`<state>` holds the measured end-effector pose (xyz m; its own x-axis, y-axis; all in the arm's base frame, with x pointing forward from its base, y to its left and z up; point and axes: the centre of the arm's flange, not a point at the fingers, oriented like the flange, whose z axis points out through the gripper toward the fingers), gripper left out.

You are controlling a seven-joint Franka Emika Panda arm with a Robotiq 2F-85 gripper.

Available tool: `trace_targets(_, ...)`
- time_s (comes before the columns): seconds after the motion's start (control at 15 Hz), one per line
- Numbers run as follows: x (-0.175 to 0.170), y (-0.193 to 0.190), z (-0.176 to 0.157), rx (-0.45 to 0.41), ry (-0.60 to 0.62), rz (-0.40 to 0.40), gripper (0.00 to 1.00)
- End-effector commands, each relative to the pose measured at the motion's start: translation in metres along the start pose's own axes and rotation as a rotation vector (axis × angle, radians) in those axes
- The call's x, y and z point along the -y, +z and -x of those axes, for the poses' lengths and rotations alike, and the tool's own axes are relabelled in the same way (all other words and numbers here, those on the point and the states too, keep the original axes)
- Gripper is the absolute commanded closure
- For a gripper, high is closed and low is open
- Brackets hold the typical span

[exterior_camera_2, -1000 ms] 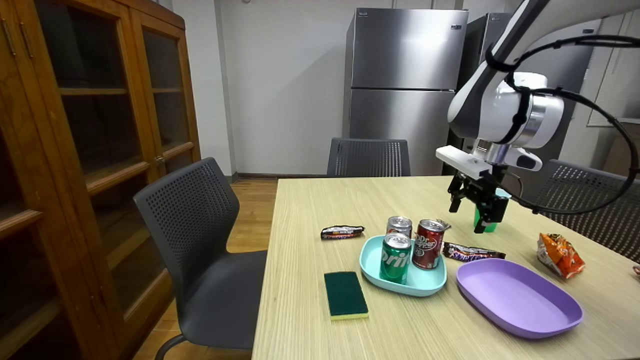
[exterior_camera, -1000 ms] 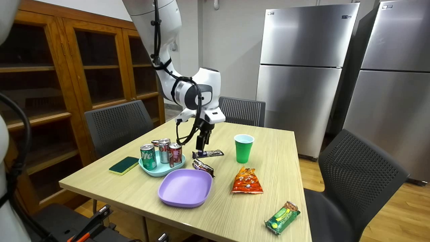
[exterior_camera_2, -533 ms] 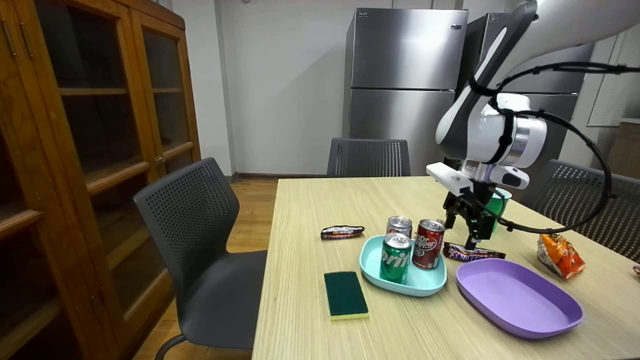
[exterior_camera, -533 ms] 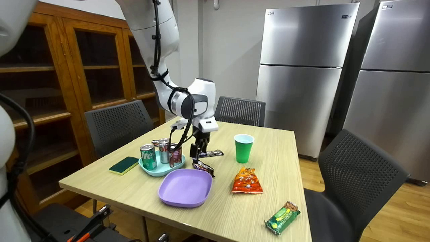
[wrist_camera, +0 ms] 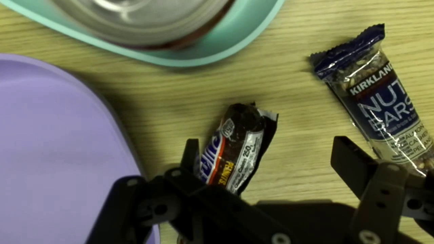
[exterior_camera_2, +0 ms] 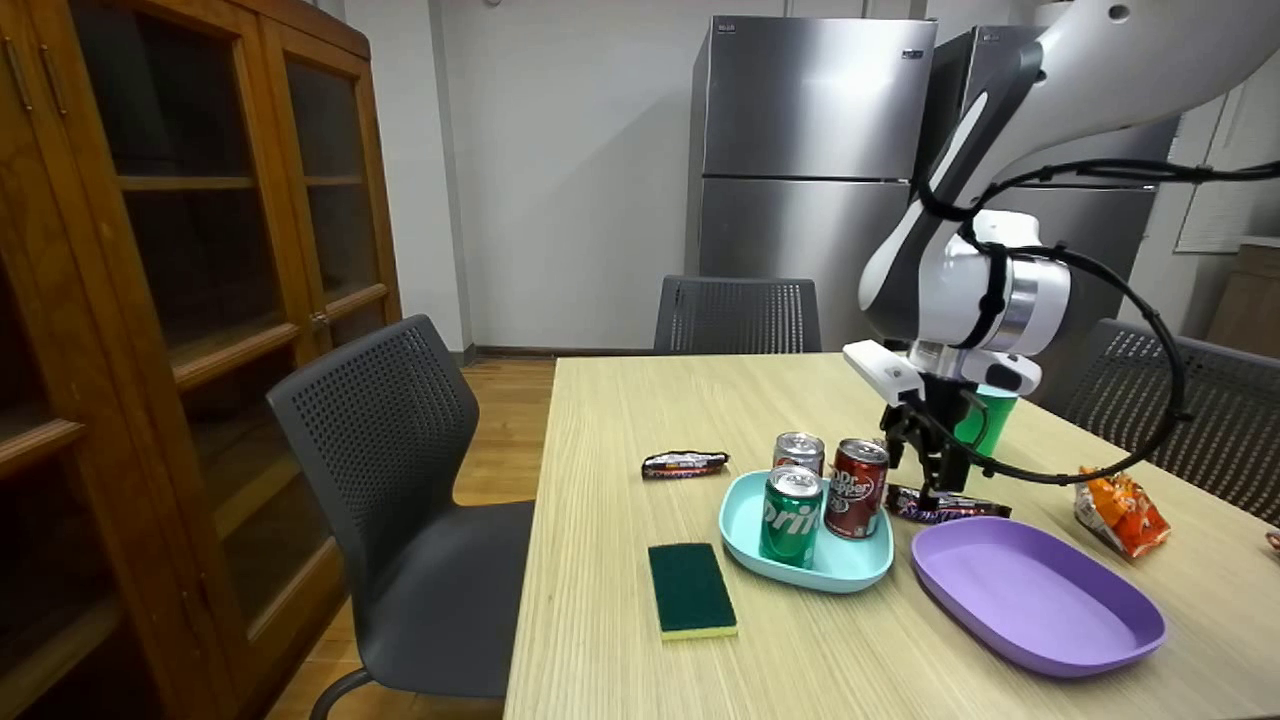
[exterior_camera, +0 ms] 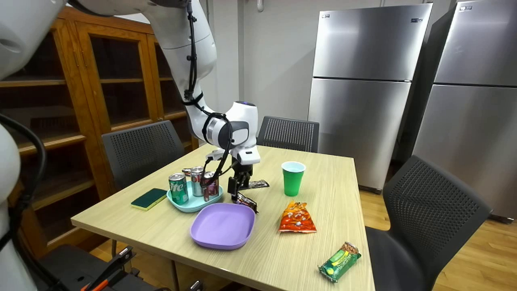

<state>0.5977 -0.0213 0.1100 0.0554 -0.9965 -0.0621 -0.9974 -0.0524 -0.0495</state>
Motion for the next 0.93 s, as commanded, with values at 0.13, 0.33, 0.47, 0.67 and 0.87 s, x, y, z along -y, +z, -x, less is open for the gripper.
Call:
trace_targets(0.13, 0.003, 0.004, -0.001, -0.006, 0.042, 0.005, 0.0)
trace_targets(0.33, 0.0, -0.001, 0.0, -0.012, 0.023, 0.006, 0.26)
trace_targets(0.47, -0.001, -0.004, 0.002, -0.009, 0.017, 0.005, 0.42)
trace_targets(0.67, -0.001, -0.009, 0.006, -0.006, 0.003, 0.005, 0.67)
trace_targets(0.87, -0.001, -0.01, 0.007, -0.006, 0.001, 0.003, 0.88)
